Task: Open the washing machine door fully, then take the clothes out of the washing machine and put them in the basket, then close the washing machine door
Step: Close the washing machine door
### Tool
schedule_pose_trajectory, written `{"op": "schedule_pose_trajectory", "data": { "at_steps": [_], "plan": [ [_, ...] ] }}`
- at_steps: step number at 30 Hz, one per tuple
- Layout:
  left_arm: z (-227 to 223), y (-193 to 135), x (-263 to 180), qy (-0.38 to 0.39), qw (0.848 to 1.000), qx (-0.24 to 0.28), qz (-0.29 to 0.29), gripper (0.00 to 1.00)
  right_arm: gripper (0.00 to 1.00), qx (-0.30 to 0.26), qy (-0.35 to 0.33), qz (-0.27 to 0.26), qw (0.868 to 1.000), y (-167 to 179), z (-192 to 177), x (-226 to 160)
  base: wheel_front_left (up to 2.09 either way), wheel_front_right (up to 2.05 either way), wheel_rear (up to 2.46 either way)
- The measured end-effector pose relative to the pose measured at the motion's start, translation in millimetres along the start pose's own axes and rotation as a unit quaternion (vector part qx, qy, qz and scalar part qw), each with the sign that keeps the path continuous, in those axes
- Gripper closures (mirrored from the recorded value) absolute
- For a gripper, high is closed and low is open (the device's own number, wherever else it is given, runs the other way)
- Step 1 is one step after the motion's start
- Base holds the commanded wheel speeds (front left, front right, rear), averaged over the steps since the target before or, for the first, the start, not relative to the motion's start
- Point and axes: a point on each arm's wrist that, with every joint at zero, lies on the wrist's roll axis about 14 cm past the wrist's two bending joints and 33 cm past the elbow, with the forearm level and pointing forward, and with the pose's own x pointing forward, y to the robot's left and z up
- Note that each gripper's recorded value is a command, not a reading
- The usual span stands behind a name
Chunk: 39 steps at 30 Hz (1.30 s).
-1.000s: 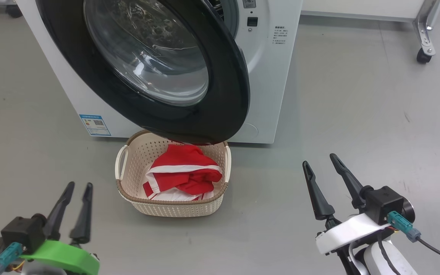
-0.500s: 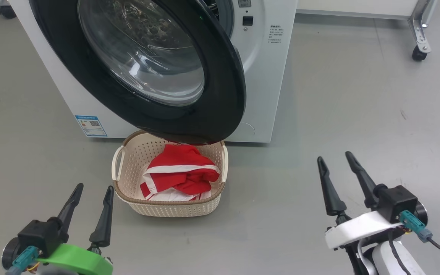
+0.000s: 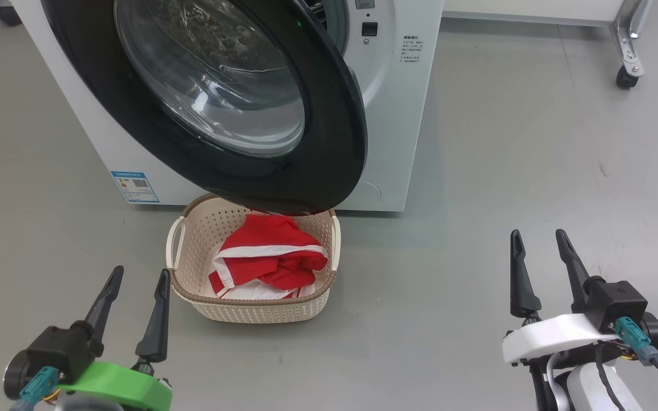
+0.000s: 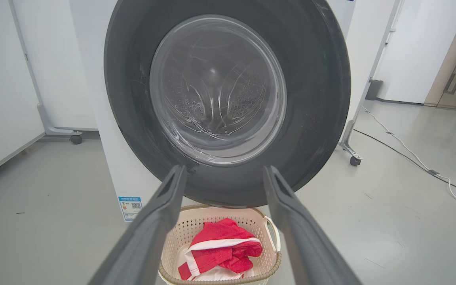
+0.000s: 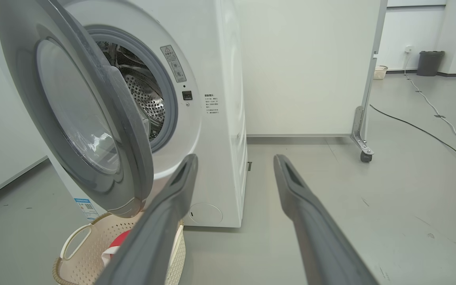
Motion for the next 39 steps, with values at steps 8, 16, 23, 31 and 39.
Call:
{"op": "schedule_pose_trajectory", "data": {
  "at_steps": [8, 16, 23, 31, 39],
  "plan": [
    [-3.1, 0.5, -2.7, 0.003, 1.000, 0.001, 0.005, 0.00, 0.00, 0.001, 0.004, 0.002, 1.000, 2.0, -2.8, -2.0, 0.00, 0.00, 0.00],
    [-2.2, 0.9, -2.2, 0.000, 1.000, 0.009, 0.006, 0.00, 0.00, 0.002, 0.006, 0.005, 1.000, 4.0, -4.0, -2.5, 0.00, 0.00, 0.00],
    [-3.7, 1.6, -4.3, 0.001, 1.000, 0.006, 0.011, 0.00, 0.00, 0.002, 0.006, 0.006, 1.000, 4.9, -3.9, -2.5, 0.00, 0.00, 0.00],
    [-5.1, 0.3, -4.0, 0.002, 1.000, 0.006, 0.007, 0.00, 1.00, 0.005, 0.000, 0.015, 1.000, 9.3, -1.2, 0.3, 0.00, 0.00, 0.00],
    [-12.4, 2.1, -1.3, 0.011, 1.000, 0.001, 0.011, 0.00, 1.00, -0.022, 0.012, 0.093, 0.995, 39.1, -10.6, 9.8, 0.00, 0.00, 0.00]
  ]
}}
